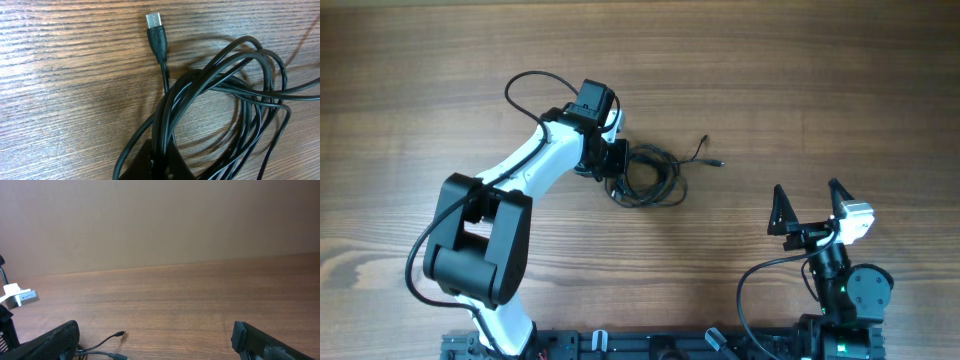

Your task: Untangle cables

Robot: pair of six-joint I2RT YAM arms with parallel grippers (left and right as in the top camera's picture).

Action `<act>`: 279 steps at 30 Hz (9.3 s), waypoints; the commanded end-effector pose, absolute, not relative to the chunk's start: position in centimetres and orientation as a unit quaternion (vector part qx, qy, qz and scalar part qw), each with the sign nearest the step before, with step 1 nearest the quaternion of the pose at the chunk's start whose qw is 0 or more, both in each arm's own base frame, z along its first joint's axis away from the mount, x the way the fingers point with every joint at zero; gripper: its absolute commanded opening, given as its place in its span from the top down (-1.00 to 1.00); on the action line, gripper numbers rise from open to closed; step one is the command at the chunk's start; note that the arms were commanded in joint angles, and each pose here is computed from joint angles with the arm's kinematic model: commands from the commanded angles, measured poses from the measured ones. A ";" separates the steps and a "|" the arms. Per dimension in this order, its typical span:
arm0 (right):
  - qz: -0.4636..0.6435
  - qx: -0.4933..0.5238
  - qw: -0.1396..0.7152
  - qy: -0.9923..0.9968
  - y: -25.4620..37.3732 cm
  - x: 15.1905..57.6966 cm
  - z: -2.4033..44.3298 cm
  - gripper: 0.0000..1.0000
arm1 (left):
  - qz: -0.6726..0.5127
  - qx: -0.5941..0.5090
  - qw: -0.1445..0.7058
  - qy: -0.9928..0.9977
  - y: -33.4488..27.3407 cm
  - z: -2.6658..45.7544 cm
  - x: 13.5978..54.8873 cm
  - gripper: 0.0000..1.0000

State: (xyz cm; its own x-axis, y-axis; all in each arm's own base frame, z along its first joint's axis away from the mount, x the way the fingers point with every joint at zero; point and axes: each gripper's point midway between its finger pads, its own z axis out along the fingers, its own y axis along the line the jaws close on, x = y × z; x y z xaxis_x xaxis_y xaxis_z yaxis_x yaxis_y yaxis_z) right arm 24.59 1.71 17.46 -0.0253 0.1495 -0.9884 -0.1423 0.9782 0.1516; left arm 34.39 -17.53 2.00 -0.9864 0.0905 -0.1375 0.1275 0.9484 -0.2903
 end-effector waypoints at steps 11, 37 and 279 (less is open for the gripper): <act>0.104 -0.006 0.700 0.707 1.9 24.6 17.5 -1.00 | -0.106 0.041 0.049 0.992 -16.9 0.1 33.9 0.39; 0.104 -0.006 0.700 0.707 1.9 24.6 17.5 -0.99 | -0.082 0.138 0.096 0.982 -17.3 0.0 36.5 0.00; 0.104 -0.006 0.700 0.707 1.9 24.6 17.5 -0.99 | -0.214 0.147 0.154 0.953 -16.1 3.1 38.9 -1.00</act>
